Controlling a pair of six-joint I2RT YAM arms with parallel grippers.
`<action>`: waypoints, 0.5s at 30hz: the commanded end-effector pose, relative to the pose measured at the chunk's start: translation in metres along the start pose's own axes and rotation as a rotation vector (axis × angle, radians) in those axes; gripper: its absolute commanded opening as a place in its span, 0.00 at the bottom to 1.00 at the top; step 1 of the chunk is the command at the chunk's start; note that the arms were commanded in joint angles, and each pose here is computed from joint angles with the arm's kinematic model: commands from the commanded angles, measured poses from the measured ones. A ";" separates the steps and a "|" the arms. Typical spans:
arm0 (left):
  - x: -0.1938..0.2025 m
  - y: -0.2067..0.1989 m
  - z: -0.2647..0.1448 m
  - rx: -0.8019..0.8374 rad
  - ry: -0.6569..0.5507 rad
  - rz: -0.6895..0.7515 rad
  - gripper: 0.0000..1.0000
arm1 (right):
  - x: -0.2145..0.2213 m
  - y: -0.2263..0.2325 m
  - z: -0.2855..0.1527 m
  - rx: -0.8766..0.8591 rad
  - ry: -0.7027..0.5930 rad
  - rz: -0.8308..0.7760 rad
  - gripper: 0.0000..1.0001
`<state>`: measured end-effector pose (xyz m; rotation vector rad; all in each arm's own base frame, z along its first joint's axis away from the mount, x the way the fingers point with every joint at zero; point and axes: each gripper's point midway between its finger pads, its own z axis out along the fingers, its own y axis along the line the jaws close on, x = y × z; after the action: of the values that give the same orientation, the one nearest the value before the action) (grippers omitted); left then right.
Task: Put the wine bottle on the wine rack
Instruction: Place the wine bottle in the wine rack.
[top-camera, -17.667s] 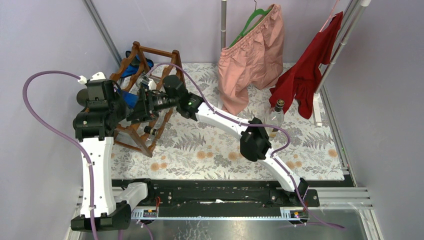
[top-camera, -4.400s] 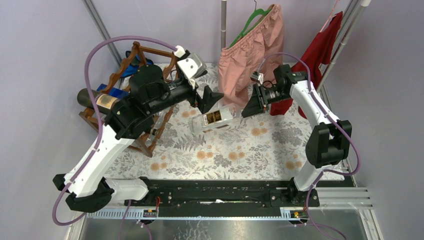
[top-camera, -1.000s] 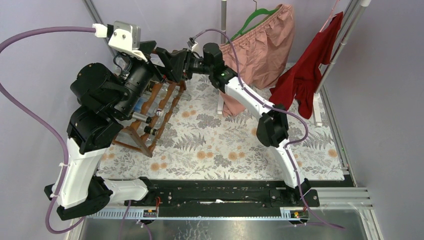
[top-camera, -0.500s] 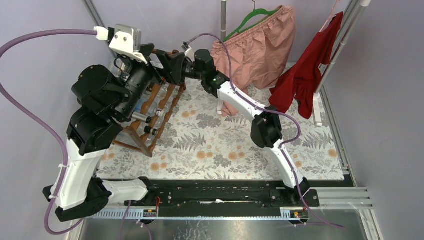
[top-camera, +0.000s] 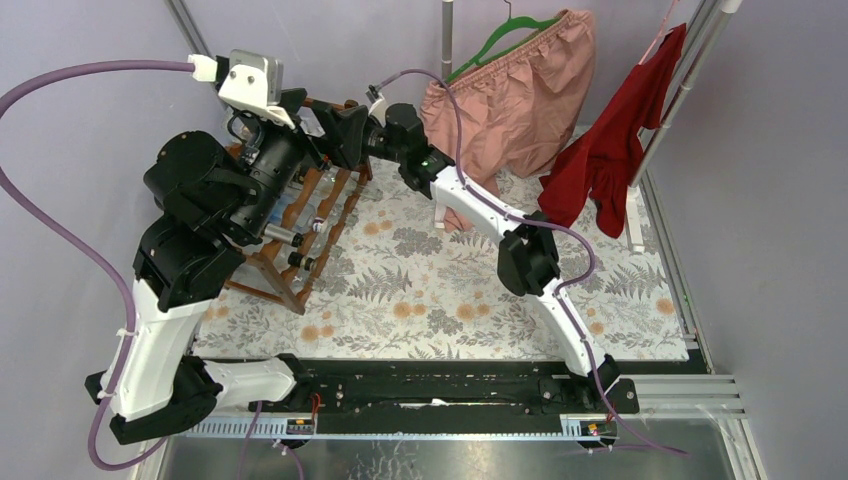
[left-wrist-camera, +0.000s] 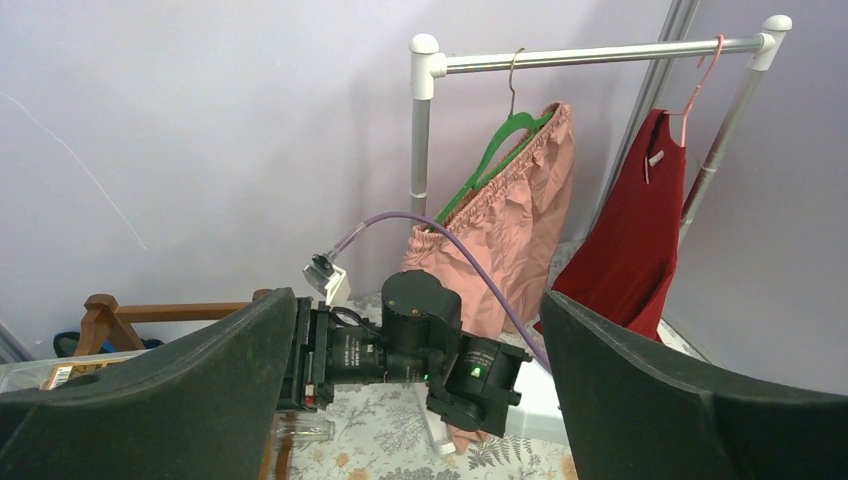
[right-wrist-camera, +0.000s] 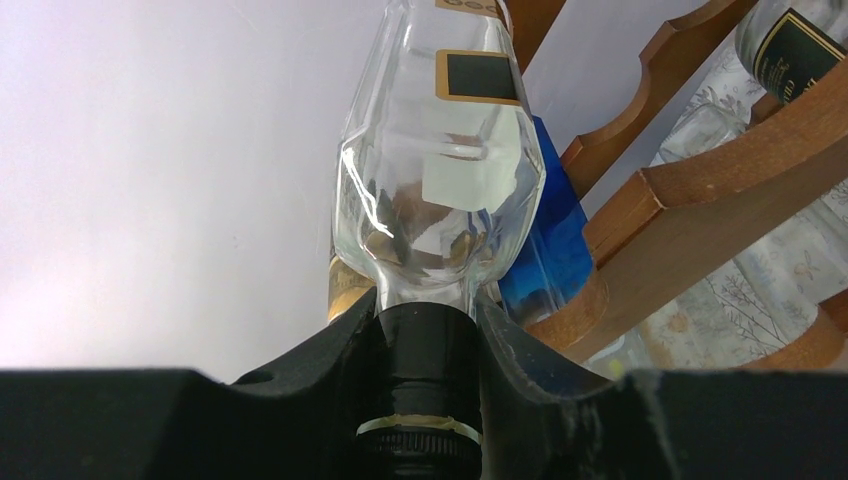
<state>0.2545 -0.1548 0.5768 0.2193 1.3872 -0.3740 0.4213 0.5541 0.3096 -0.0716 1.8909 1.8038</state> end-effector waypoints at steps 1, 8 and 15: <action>-0.004 0.002 0.000 -0.012 -0.018 0.011 0.99 | -0.028 0.135 -0.016 -0.349 -0.145 -0.168 0.00; -0.003 0.002 -0.002 -0.009 -0.017 0.003 0.99 | -0.017 0.125 -0.006 -0.314 -0.149 -0.168 0.00; 0.003 0.003 -0.003 -0.012 -0.004 0.005 0.99 | -0.009 0.104 0.004 -0.252 -0.150 -0.171 0.05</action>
<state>0.2562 -0.1565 0.5704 0.2263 1.4009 -0.3685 0.4093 0.5743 0.3036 -0.0746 1.8747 1.7622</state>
